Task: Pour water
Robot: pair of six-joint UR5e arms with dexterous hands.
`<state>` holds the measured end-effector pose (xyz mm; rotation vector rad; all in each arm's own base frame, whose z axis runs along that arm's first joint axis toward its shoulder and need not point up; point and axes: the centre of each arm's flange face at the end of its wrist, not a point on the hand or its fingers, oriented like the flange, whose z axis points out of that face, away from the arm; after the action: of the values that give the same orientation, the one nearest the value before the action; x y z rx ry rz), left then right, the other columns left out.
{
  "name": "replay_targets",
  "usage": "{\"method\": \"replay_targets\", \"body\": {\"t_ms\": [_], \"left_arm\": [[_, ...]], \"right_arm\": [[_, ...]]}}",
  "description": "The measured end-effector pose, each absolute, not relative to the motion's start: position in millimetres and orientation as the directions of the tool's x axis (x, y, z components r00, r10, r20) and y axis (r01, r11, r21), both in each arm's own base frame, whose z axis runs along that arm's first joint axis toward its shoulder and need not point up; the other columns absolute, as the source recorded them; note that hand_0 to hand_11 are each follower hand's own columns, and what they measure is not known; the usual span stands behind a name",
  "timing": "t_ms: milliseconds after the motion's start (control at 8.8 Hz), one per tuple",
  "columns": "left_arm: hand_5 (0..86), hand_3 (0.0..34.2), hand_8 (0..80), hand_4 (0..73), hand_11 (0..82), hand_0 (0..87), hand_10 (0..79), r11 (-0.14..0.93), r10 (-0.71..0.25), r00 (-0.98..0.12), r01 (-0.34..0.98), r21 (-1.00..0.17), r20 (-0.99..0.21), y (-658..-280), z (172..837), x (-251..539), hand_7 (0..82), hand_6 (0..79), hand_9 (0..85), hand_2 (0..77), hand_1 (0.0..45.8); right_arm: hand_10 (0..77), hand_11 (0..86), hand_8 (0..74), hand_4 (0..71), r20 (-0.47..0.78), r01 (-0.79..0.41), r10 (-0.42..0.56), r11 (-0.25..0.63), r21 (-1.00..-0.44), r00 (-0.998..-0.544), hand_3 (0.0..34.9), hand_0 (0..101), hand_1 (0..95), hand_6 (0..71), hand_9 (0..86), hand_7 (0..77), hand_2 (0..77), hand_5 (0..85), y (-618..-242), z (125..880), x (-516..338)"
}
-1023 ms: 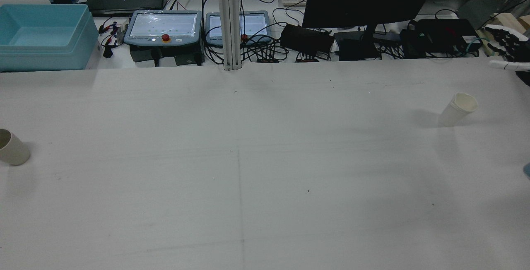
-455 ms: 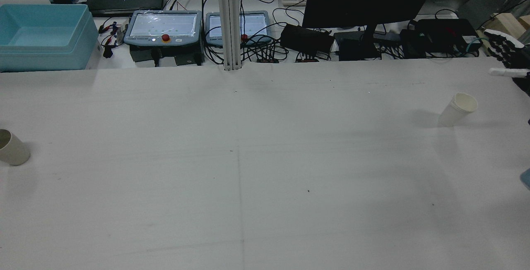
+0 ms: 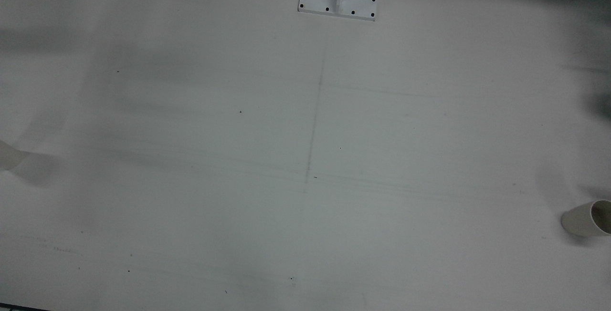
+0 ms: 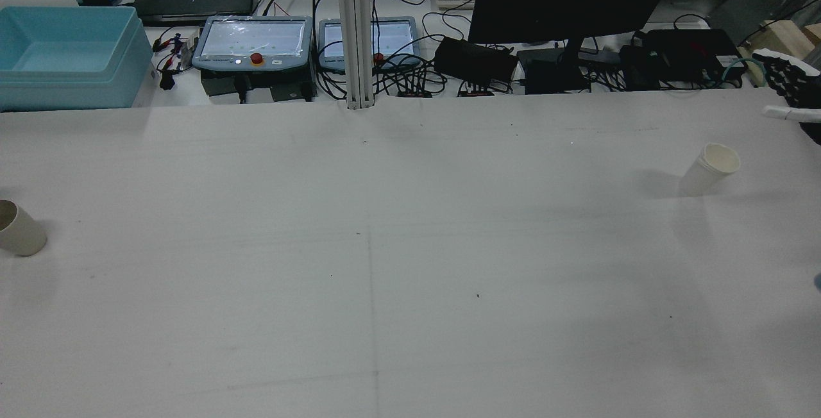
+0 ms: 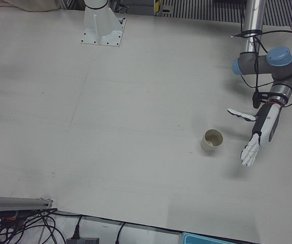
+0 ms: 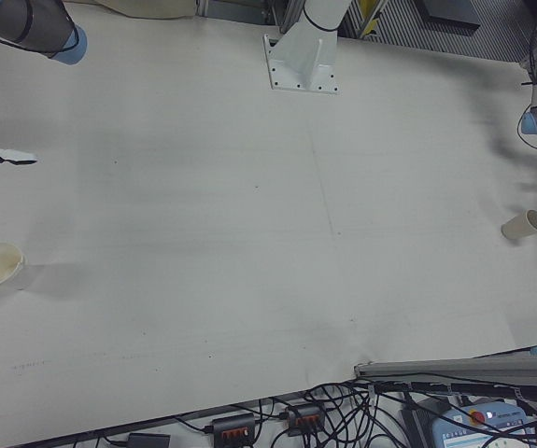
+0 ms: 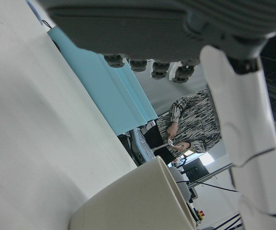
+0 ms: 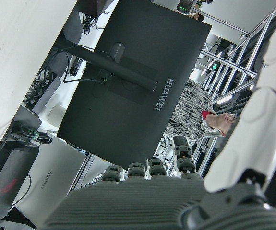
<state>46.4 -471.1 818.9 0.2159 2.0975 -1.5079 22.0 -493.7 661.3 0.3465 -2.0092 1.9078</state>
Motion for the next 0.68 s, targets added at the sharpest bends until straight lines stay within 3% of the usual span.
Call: {"method": "replay_targets", "body": {"t_ms": [114, 341, 682], "left_arm": [[0.5, 0.0, 3.3, 13.1, 3.3, 56.3, 0.5, 0.361, -0.190, -0.841, 0.420, -0.833, -0.506, -473.2, 818.3, 69.2, 8.2, 1.6, 1.6, 1.1, 10.4], [0.5, 0.0, 3.3, 11.4, 2.2, 57.1, 0.5, 0.364, -0.207, -0.842, 0.407, -0.838, -0.499, -479.1, 816.4, 99.0, 7.6, 1.6, 1.6, 1.1, 13.1], [0.5, 0.0, 3.3, 11.4, 2.2, 57.4, 0.5, 0.364, -0.215, -0.840, 0.404, -0.839, -0.498, -494.6, 811.7, 116.7, 7.6, 1.6, 1.6, 1.1, 13.1]], "right_arm": [[2.7, 4.4, 4.4, 7.6, 0.410, -0.406, 0.060, 0.064, -0.912, -0.910, 0.0, 46, 10.4, 3.3, 2.2, 8.7, 8.2, 18.0, -492.9, 661.3, 22.4], [2.7, 4.4, 3.8, 7.6, 0.409, -0.406, 0.057, 0.059, -0.912, -0.911, 0.0, 46, 11.5, 3.3, 2.2, 8.7, 7.1, 18.0, -490.6, 662.8, 25.6], [1.6, 3.8, 3.8, 5.4, 0.410, -0.407, 0.055, 0.052, -0.912, -0.911, 0.0, 46, 13.1, 1.6, 1.6, 8.7, 4.4, 18.0, -487.3, 665.6, 28.7]]}}
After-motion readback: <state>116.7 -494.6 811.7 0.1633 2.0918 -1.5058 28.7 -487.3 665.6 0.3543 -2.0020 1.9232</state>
